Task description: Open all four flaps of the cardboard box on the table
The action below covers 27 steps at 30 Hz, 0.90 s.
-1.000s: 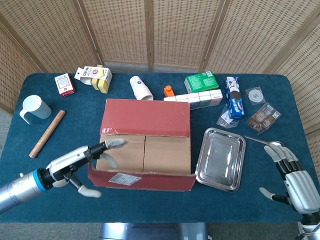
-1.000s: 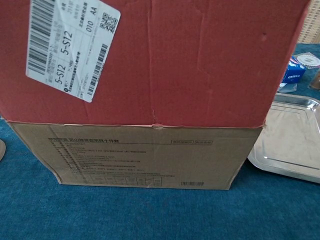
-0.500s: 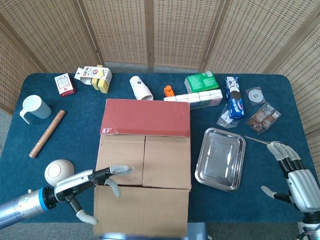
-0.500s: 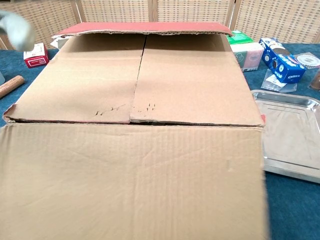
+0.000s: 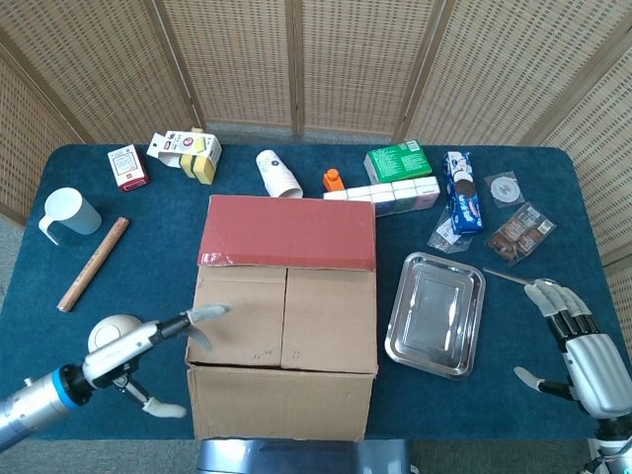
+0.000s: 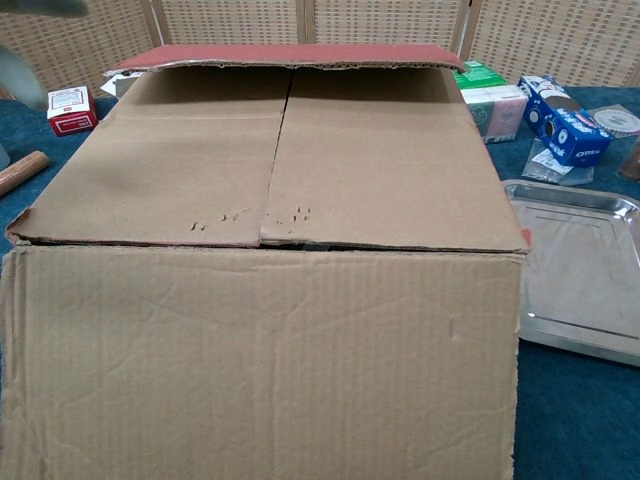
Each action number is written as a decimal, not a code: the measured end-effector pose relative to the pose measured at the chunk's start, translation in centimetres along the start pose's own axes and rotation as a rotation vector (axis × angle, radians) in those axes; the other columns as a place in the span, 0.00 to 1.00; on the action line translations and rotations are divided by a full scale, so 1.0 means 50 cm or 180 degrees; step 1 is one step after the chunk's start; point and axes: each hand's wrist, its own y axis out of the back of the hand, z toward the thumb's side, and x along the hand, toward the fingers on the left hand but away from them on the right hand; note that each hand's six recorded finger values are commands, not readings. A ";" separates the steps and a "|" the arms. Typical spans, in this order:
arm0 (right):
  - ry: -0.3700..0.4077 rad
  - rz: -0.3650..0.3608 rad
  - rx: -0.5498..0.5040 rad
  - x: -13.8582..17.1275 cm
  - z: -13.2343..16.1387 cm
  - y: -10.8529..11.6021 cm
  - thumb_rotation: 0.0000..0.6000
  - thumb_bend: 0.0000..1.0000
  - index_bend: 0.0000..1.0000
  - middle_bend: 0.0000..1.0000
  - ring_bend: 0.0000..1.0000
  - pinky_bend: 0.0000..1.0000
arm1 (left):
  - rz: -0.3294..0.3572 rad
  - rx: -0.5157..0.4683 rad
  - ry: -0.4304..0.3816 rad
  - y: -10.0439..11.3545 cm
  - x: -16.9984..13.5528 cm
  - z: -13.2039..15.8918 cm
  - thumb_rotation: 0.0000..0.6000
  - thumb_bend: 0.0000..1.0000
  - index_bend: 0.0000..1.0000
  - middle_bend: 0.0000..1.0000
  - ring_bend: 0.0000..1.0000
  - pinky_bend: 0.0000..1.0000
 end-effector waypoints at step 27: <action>0.0124 -0.0019 0.0089 -0.044 0.035 -0.028 1.00 0.00 0.00 0.00 0.00 0.00 | 0.1835 0.2022 0.1744 0.082 -0.410 -0.235 1.00 0.15 0.00 0.00 0.00 0.07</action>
